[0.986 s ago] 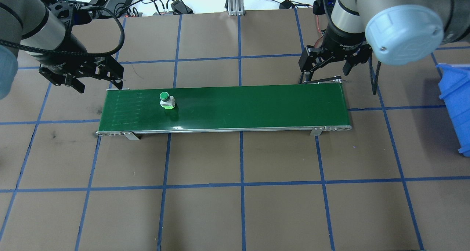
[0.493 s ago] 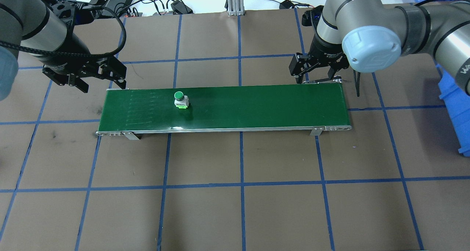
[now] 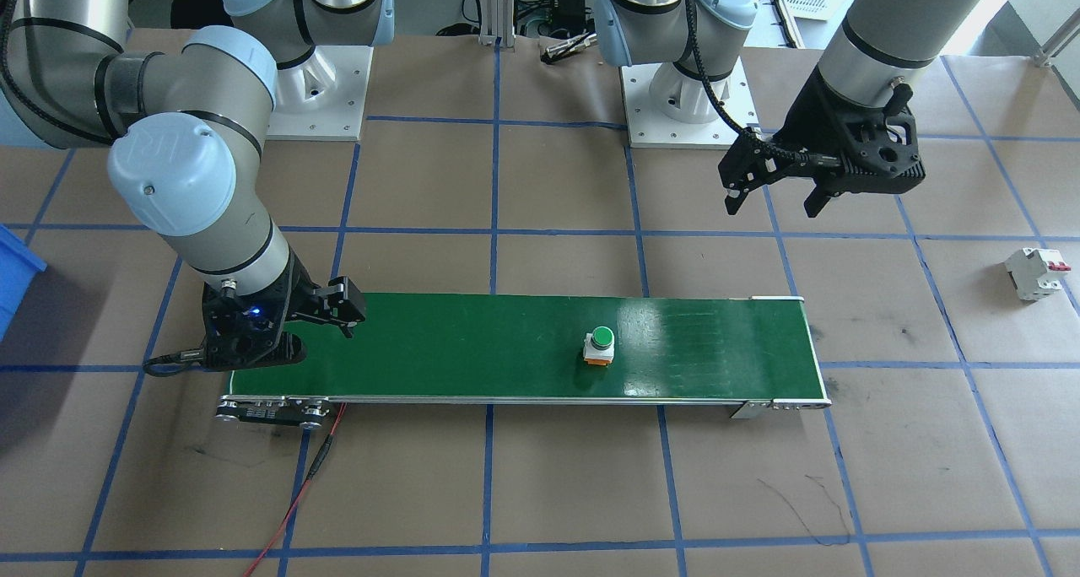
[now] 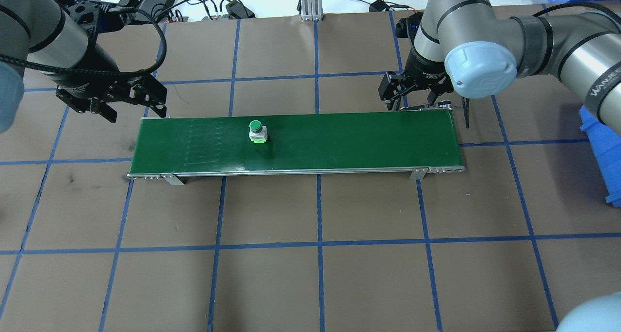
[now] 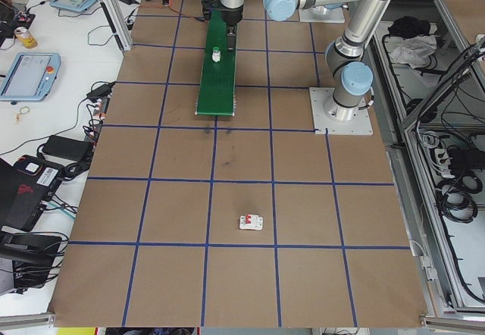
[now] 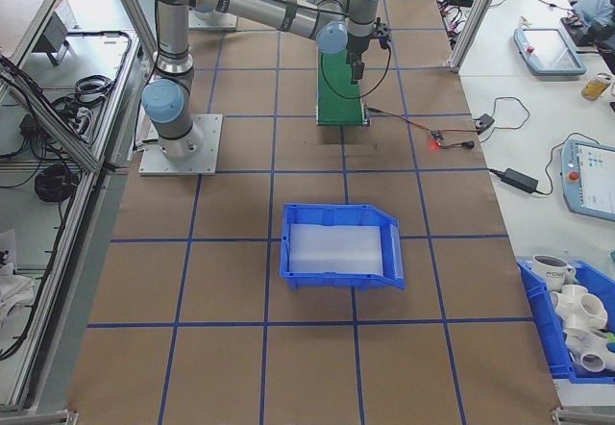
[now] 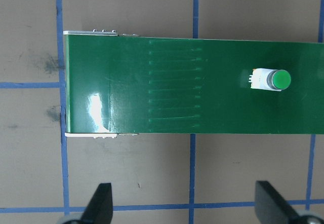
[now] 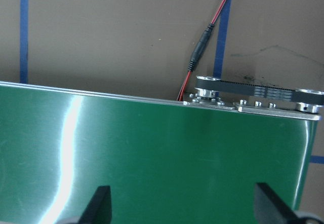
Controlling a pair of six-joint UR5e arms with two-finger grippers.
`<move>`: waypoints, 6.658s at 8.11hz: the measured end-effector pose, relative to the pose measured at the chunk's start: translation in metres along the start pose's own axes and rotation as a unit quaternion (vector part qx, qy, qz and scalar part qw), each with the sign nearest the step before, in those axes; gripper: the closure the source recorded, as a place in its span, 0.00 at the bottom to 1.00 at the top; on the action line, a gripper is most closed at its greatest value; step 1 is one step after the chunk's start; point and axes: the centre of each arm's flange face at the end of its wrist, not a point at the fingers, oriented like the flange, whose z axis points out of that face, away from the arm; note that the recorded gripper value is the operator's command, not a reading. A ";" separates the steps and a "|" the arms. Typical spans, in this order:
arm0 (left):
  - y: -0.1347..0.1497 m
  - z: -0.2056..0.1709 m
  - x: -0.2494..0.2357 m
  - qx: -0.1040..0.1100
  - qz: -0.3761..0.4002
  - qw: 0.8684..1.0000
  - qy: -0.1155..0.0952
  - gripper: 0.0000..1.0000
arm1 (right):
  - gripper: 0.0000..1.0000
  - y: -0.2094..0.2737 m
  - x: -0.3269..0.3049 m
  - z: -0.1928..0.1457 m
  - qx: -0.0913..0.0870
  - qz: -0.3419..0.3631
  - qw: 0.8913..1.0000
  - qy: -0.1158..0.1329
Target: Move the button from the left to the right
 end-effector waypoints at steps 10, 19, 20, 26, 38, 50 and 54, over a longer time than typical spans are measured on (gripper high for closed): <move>0.002 -0.003 0.001 0.003 0.000 1.000 0.001 0.00 | 0.00 -0.001 -0.022 -0.003 0.009 0.109 0.990 -0.085; 0.002 -0.004 0.001 0.005 0.000 1.000 0.001 0.00 | 0.00 -0.001 -0.048 0.008 0.010 0.115 0.989 -0.088; 0.003 -0.004 0.001 0.004 0.000 1.000 0.001 0.00 | 0.00 -0.004 -0.051 0.014 0.011 0.115 0.989 -0.088; 0.003 -0.004 0.001 0.005 0.000 1.000 -0.001 0.00 | 0.11 0.000 -0.043 0.077 -0.029 0.095 0.994 -0.038; 0.003 -0.006 0.001 0.008 0.001 1.000 -0.001 0.00 | 1.00 0.003 0.235 -0.021 0.003 -0.014 0.999 0.041; 0.004 -0.007 0.001 0.010 0.001 1.000 -0.002 0.00 | 0.68 0.116 0.574 0.087 -0.003 -0.067 0.996 0.050; 0.004 -0.007 0.001 0.009 0.000 1.000 -0.002 0.00 | 0.00 0.117 0.570 0.089 0.007 -0.066 0.997 0.048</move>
